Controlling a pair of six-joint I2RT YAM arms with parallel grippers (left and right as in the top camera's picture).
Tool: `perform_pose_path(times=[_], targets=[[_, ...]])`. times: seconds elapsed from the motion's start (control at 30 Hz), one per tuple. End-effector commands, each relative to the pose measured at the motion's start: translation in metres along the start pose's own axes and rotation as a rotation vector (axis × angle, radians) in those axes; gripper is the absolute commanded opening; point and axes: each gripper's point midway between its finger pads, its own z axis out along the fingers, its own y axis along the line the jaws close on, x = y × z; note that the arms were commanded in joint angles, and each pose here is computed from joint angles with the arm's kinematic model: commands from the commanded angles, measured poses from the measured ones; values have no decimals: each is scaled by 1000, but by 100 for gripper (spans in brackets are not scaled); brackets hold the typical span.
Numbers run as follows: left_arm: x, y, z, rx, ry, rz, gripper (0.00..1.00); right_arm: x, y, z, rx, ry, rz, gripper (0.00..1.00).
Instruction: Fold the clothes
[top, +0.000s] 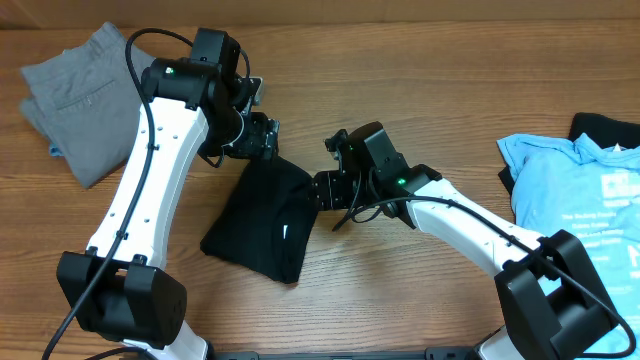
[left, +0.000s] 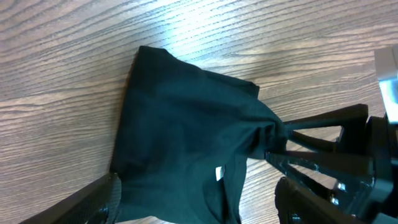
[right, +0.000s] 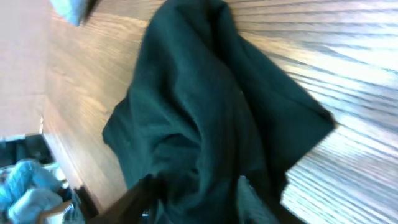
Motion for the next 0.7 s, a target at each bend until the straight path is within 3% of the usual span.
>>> perform_pose_path(times=[0.0,0.13,0.33,0.53,0.67], targets=[[0,6,-1,-25,2,21,82,0,9,-1,-51,12,0,52],[2,7,2,-26,9,19,82,-2,9,-1,-51,5,49,49],[2,7,3,-29,14,18,82,1,-11,-1,55,-2,126,15],[7,9,3,-37,31,19,82,-1,-44,-12,161,-15,190,8],[8,9,3,-39,38,17,82,-14,-63,-21,203,-68,213,13]])
